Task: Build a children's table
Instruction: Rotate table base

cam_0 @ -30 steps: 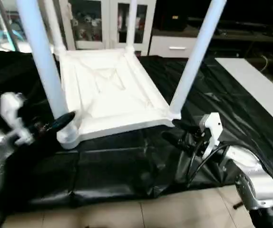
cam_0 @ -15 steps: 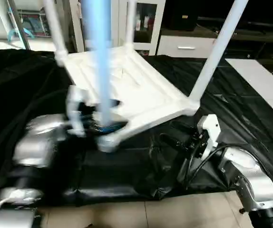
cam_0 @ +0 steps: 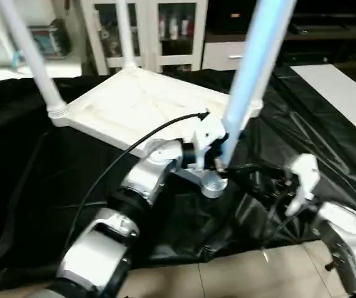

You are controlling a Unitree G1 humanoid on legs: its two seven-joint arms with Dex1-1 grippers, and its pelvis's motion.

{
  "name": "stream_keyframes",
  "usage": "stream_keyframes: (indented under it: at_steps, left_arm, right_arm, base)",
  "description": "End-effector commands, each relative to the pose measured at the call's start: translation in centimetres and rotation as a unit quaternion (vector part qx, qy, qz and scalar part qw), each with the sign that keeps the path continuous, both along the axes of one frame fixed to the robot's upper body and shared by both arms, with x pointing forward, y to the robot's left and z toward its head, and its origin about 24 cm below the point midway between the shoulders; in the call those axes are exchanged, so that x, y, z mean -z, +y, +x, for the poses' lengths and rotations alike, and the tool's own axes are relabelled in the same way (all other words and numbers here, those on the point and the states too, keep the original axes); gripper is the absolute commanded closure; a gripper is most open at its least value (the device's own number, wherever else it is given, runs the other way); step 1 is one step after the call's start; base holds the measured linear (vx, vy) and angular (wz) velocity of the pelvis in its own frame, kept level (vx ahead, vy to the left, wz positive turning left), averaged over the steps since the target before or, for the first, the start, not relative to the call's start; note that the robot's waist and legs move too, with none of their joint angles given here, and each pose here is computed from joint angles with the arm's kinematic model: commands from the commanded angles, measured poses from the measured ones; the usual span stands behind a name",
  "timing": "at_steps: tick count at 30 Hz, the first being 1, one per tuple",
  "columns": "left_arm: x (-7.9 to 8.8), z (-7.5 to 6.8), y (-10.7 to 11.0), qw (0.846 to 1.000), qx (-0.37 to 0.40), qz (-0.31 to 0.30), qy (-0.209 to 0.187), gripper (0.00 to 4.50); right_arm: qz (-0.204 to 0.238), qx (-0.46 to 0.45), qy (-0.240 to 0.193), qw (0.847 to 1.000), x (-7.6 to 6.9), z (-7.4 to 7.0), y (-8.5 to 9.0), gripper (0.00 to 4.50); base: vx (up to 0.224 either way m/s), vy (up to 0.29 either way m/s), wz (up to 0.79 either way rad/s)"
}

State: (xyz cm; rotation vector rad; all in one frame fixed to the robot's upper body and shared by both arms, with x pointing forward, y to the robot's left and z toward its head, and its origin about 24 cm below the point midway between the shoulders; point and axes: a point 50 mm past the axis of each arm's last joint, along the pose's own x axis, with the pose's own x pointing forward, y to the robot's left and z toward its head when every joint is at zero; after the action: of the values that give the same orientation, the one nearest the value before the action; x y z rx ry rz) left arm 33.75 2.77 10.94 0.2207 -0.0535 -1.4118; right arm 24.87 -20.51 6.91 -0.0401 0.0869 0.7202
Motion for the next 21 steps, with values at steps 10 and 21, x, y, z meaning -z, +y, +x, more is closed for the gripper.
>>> stream_keyframes:
  at_steps: [10,21]
  left_arm:
    - [1.1,1.3,5.8,0.982,0.02,0.181,-0.048,0.02]
    - [0.6,3.4,6.7,0.934,-0.025,0.332,-0.133,0.02]
  right_arm:
    - [0.009,-0.001,-0.025,1.0,-2.0,-0.2,-0.1,1.37]
    - [0.019,-0.035,-0.033,0.999,-2.8,0.5,1.8,1.37]
  base:
    - [0.0,0.0,0.0]
    - [0.0,0.0,0.0]
